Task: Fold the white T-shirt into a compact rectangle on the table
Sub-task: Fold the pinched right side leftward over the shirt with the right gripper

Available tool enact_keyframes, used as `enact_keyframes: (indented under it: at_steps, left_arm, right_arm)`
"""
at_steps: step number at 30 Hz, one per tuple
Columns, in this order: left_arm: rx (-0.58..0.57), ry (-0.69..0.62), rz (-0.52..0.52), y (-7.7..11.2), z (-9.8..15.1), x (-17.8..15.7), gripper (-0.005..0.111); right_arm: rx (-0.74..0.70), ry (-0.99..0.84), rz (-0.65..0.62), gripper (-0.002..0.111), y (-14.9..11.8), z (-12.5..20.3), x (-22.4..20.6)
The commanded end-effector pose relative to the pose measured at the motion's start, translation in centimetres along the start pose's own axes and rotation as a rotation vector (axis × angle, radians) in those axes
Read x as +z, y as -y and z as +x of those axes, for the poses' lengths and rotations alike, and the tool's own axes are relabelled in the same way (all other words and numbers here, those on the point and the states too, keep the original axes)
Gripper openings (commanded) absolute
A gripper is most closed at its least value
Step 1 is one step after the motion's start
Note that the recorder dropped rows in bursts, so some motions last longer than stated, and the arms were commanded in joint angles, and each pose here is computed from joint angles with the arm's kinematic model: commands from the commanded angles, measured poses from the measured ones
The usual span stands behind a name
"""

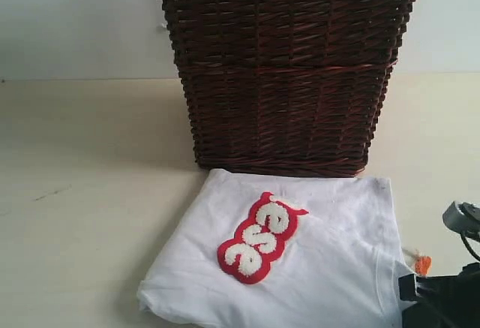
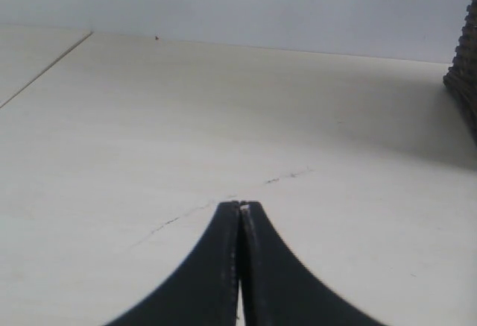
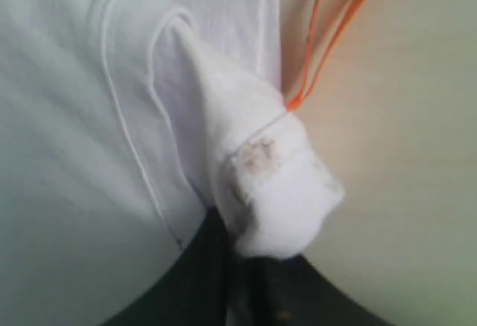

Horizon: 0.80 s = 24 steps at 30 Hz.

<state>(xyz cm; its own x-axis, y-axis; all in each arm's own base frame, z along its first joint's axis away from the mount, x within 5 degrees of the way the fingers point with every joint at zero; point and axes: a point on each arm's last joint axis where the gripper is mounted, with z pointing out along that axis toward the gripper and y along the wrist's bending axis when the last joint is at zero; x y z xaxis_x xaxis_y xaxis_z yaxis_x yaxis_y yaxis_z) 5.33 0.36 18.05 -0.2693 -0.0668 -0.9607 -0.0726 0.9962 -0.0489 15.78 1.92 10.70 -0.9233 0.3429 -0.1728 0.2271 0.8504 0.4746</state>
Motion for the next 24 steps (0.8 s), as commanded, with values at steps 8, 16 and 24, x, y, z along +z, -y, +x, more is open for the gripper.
enact_keyframes:
  at_steps: [8,16,24]
  left_arm:
    - [0.002,0.012,-0.001,0.0,-0.1,0.0,0.0]
    - [0.002,0.012,-0.001,0.0,-0.1,0.0,0.0]
    - [0.002,0.012,-0.001,0.0,-0.1,0.0,0.0]
  right_arm:
    - [-0.323,0.213,-0.308,0.0,-6.1,-4.2,-5.5]
    - [-0.495,0.48,-0.087,0.0,-6.6,-9.1,-8.2]
    - [-0.412,0.215,-0.013,0.05,-3.6,-10.9,-2.0]
